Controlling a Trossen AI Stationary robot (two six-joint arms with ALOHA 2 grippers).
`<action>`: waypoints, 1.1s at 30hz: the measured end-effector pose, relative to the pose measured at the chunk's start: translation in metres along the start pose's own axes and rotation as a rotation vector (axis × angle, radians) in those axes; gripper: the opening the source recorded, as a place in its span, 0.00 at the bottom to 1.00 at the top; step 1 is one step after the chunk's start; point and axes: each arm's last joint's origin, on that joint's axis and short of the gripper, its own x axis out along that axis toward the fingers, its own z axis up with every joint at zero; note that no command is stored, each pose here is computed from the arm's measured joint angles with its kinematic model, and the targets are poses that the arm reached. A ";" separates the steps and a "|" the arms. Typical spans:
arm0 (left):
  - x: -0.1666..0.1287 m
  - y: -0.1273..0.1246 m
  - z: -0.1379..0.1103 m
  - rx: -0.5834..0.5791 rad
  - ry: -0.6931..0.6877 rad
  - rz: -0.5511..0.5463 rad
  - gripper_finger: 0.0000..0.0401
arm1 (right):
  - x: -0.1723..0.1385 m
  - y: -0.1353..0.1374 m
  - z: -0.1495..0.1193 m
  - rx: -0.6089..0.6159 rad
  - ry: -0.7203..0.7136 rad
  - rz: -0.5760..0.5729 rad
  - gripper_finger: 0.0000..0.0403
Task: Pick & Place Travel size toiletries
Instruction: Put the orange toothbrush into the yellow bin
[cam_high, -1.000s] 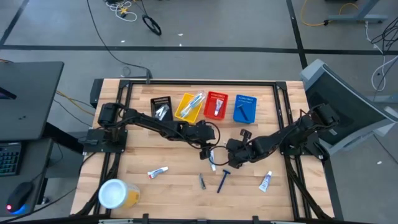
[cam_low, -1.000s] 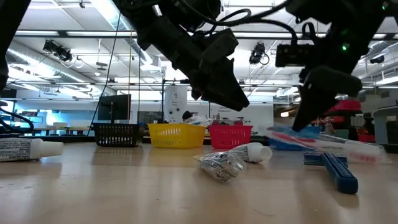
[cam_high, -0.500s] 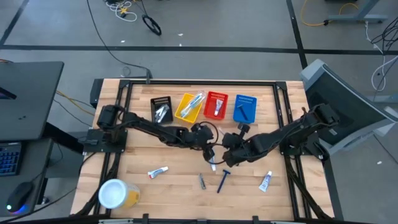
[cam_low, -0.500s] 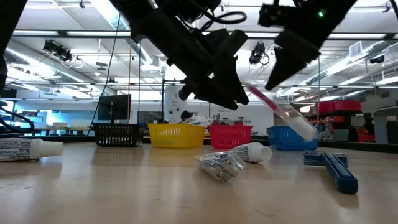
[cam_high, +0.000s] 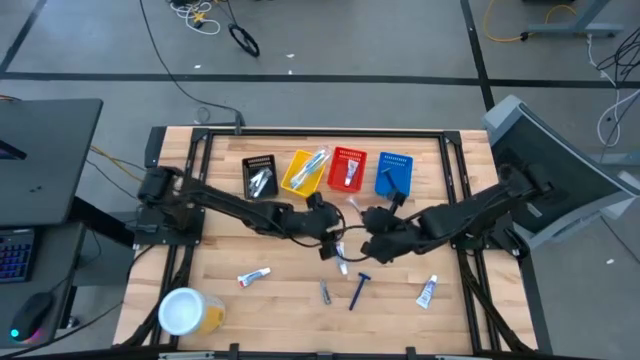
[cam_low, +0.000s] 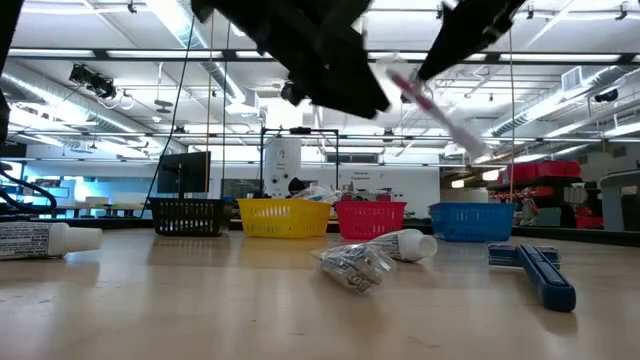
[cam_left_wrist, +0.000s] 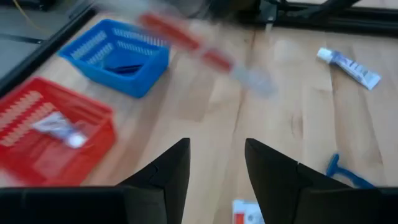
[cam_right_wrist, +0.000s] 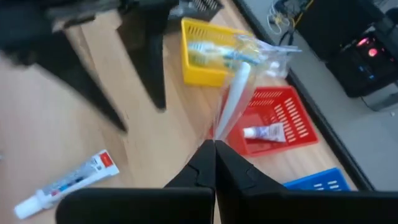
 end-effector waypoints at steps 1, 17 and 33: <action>-0.007 0.003 0.004 0.019 0.009 0.000 0.40 | -0.005 -0.003 0.000 0.005 -0.014 0.000 0.00; -0.027 0.039 0.011 0.068 -0.077 -0.111 0.29 | -0.029 -0.008 -0.020 -0.001 -0.118 -0.006 0.00; -0.033 0.071 -0.062 -0.158 -0.521 -0.261 0.23 | -0.026 -0.004 0.000 0.121 -0.227 0.058 0.00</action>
